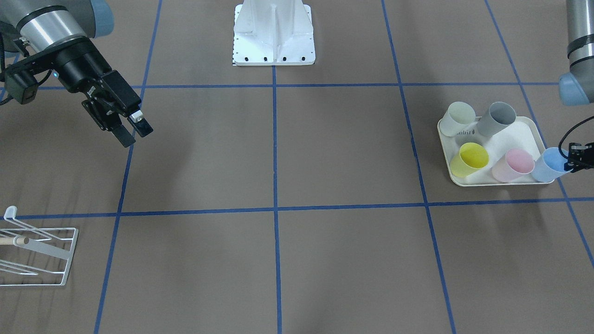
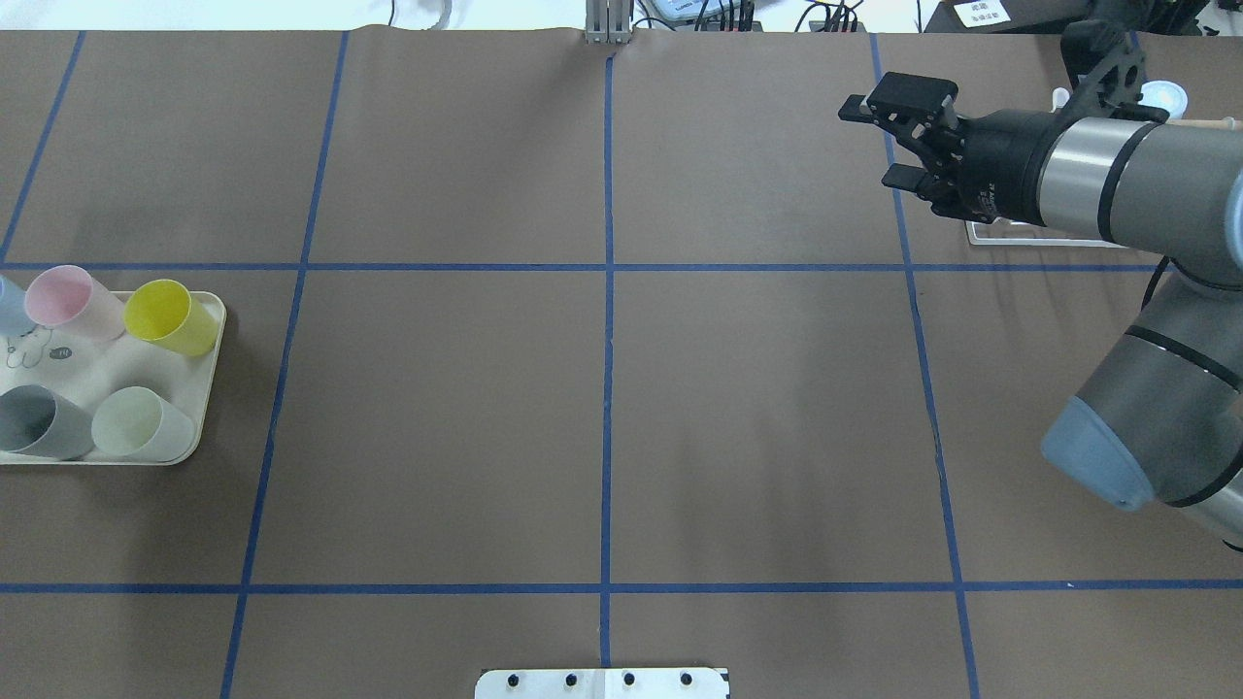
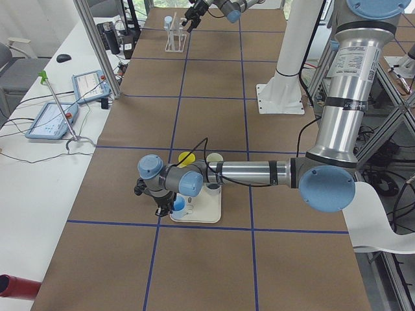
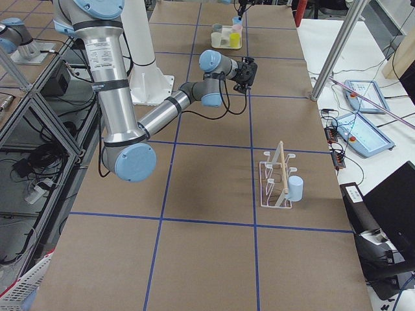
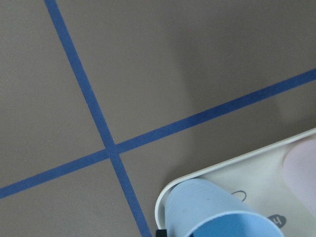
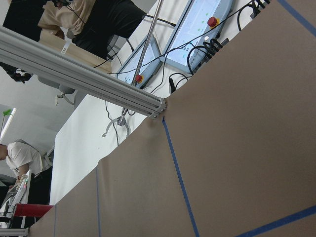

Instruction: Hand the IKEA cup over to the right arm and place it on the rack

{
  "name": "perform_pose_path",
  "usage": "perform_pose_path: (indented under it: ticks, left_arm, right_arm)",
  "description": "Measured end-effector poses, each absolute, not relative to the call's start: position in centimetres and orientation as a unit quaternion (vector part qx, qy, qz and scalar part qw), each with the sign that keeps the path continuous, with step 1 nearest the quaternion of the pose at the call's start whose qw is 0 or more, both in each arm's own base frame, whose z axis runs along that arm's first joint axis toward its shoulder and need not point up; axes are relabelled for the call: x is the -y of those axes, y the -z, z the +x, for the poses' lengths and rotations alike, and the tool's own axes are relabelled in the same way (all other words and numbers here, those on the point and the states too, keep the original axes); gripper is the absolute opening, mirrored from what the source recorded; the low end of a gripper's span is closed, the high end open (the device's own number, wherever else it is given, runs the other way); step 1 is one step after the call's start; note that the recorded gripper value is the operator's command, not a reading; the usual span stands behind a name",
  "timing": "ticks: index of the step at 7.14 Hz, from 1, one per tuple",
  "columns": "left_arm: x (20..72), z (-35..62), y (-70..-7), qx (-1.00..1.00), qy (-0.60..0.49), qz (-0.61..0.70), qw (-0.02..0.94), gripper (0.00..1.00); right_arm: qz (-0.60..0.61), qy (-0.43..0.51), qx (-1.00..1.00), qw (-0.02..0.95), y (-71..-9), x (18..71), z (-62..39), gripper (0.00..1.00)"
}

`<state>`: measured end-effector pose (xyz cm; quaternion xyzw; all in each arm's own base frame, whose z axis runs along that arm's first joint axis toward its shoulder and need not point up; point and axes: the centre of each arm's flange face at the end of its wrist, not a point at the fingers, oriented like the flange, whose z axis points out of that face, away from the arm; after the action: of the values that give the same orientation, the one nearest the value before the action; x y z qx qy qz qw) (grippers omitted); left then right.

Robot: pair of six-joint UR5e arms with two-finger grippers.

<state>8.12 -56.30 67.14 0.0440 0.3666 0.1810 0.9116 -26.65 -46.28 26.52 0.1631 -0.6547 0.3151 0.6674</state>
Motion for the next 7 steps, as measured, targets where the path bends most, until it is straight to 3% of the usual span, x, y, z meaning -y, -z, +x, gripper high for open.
perform_pose_path:
  ticks: [3,7]
  left_arm:
    - [56.8,3.6,-65.1,-0.363,-0.141,0.048,0.92,0.0]
    - [57.6,-3.2,-56.0,-0.362,-0.044,0.069,0.928,0.0]
  right_arm:
    - [0.163,-0.315,0.656,0.666,-26.4,46.2,-26.6,0.99]
    - [0.163,-0.314,0.66,0.663,-26.1,46.1,-26.5,1.0]
